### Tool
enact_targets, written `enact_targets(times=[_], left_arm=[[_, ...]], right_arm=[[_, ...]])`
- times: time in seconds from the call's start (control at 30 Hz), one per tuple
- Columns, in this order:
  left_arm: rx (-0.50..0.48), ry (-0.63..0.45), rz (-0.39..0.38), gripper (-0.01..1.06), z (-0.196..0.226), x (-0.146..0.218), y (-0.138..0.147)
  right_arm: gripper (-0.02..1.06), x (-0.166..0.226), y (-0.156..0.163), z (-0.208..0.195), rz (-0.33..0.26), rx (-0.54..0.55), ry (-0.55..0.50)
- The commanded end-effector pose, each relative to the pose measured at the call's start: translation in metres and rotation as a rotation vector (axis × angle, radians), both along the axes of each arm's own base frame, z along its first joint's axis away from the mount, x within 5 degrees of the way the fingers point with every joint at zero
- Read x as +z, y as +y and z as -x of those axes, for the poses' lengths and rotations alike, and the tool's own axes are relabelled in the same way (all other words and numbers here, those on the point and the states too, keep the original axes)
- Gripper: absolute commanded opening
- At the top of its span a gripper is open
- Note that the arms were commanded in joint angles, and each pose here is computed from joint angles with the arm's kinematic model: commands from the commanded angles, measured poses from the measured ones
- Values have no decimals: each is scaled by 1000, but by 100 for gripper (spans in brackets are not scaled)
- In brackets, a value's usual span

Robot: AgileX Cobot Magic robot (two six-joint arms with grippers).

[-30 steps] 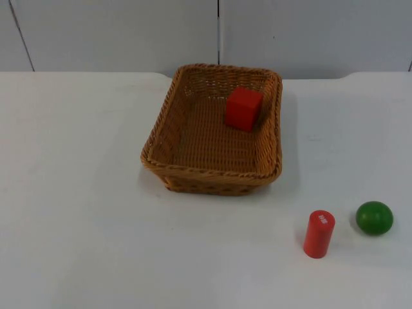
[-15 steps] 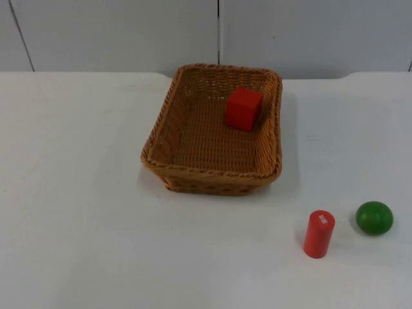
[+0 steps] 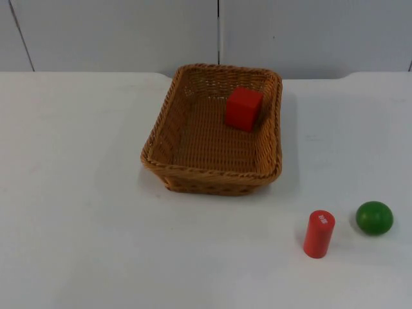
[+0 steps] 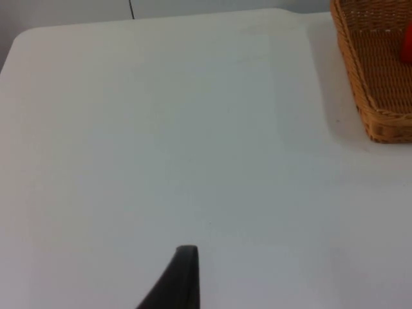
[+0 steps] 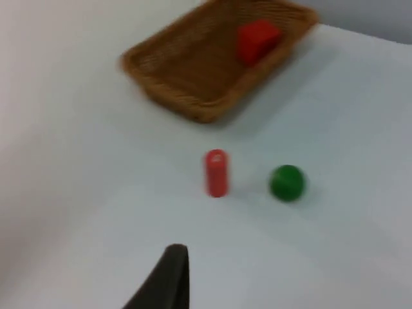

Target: Pick up the basket with the left hand and place the object to the left of the red cylinder into the basket with the right hand.

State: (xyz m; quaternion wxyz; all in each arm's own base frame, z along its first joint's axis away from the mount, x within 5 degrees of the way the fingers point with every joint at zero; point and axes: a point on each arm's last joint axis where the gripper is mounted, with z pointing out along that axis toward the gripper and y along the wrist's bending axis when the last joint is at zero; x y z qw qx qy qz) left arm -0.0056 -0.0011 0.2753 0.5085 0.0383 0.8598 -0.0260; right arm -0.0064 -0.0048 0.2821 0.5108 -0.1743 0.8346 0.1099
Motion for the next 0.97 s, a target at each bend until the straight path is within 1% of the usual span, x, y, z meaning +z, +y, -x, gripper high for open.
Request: enact_targets(times=[0.0,0.07,0.1,0.17,0.2,0.23,0.3,0.83,0.93], left_arm=[[0,-10,-1,105,-1,0,0],[1,-10,-3,105,-1,0,0],[1,-10,-3,105,-1,0,0],[1,-10,-3,105,-1,0,0],[1,-10,-3,105,-1,0,0],[1,-10,-3,105,-1,0,0],[1,-10,-3,105,-1,0,0],[7,-10,-4,105,-1,0,1],[50,-10,-8,105,-1,0,1]], right_arm=[[105,-2,1,0,6,-83,2],[105,-2,2,0,6,-190,2],[105,-2,2,0,6,-190,2],[105,-2,2,1,6,-296,3],[105,-2,3,1,6,-327,3],[105,-2,3,1,6,-327,3],[105,-2,3,1,6,-362,3],[105,-2,3,1,3,-368,1],[105,-2,3,1,3,-368,1]])
